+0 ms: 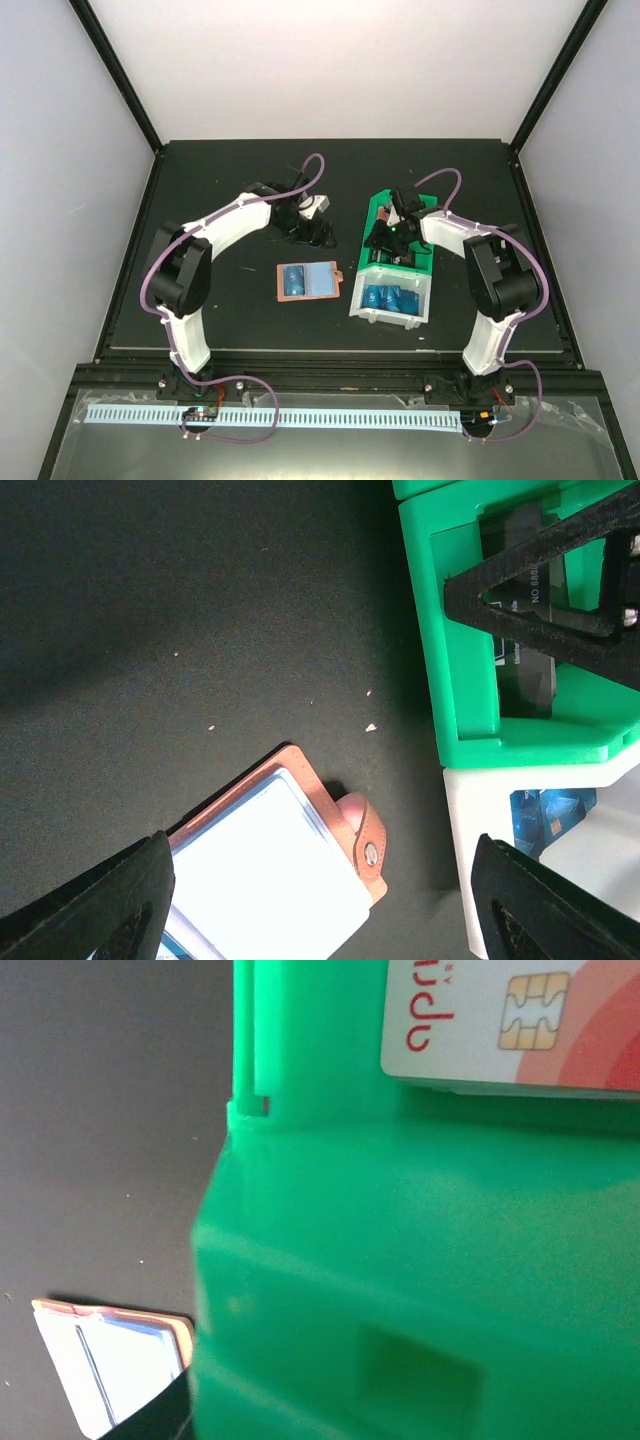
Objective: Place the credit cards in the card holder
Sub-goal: Pick up the credit card from the storage box.
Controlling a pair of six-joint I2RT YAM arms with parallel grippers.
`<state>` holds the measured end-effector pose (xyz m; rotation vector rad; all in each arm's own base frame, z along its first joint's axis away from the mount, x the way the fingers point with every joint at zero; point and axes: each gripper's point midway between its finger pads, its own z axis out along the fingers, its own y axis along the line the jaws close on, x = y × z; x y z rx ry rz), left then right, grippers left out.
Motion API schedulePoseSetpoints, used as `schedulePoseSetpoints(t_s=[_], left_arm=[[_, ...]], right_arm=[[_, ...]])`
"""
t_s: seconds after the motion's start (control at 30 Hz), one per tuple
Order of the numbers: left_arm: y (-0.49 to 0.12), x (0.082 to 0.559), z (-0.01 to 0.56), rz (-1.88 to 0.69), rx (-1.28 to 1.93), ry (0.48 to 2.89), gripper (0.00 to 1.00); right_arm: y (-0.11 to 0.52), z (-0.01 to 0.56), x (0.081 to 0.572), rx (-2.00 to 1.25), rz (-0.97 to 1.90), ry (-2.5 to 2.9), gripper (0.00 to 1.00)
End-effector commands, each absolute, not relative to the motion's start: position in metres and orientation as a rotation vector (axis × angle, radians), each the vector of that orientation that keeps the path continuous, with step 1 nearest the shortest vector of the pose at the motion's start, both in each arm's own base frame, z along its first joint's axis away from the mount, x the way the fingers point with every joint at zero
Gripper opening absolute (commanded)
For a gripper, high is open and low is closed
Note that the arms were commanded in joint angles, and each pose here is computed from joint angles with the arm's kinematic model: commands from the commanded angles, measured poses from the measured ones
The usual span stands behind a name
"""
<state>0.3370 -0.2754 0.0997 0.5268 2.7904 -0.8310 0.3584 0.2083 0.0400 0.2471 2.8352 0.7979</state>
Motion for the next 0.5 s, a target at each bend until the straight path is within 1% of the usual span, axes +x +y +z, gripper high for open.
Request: schedulePoseSetpoints(t_s=[0.0,0.47], left_arm=[[-0.275,0.34,0.104,-0.811,0.516,2.79,0.83],[-0.274,0.339,0.102,-0.804,0.513,2.797,0.83]], right_arm=[[0.216,0.052,0.357,0.215,0.838,2.829,0.37],[0.216,0.068,0.35,0.257,0.871,2.831,0.33]])
